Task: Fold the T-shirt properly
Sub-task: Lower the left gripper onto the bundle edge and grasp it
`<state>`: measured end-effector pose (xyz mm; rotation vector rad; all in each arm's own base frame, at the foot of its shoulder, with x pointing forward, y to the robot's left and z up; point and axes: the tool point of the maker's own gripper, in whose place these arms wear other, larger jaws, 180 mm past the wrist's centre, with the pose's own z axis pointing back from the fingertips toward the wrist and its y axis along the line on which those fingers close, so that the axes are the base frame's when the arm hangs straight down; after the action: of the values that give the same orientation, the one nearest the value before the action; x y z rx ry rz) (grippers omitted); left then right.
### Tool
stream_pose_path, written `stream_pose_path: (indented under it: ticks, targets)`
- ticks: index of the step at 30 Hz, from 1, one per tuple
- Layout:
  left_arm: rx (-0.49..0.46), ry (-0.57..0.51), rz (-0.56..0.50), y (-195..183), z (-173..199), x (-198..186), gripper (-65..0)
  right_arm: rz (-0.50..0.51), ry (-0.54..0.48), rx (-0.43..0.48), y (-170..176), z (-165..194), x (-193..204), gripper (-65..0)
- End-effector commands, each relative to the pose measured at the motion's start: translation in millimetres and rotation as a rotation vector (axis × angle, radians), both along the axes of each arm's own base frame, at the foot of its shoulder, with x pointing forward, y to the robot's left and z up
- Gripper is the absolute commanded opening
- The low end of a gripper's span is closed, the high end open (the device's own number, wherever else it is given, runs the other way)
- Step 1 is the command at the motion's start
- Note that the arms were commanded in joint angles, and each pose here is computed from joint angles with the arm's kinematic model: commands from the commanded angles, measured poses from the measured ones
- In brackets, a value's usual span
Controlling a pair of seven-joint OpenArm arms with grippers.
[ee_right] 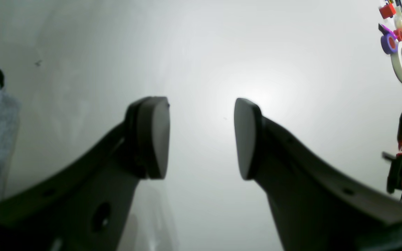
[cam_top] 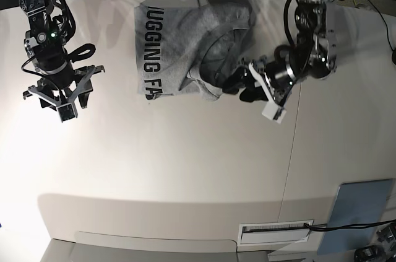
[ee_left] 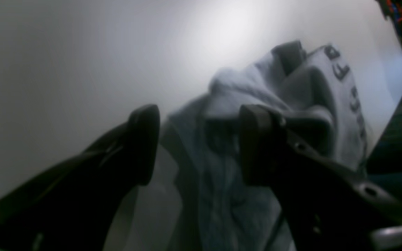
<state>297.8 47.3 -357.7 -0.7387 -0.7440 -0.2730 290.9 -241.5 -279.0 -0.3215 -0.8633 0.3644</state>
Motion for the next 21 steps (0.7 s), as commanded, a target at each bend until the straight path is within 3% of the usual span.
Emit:
stream_pose_path:
  ticks: [1, 4, 12, 16, 21]
  targets:
    - [-0.037, -0.030, -0.005, -1, 13, 9, -29.6, 0.005, -0.051, -0.019, -4, 15, 7, -35.6]
    - [-0.080, -0.014, -0.034, -7, 13, 11, -29.7, 0.005, -0.051, -0.019, -4, 15, 7, -35.6]
    - [-0.097, 0.046, -0.023, -6, -4, 10, -37.3, 0.005, -0.050, -0.020, -4, 15, 7, -35.6]
    - [-0.177, 0.050, -0.098, -20, 7, -1, -42.2, 0.005, -0.050, -0.020, -4, 15, 7, -35.6]
    - [-0.160, 0.053, -0.114, -32, 3, -3, -42.3, 0.004, -0.047, -0.020, -4, 14, 7, -35.6]
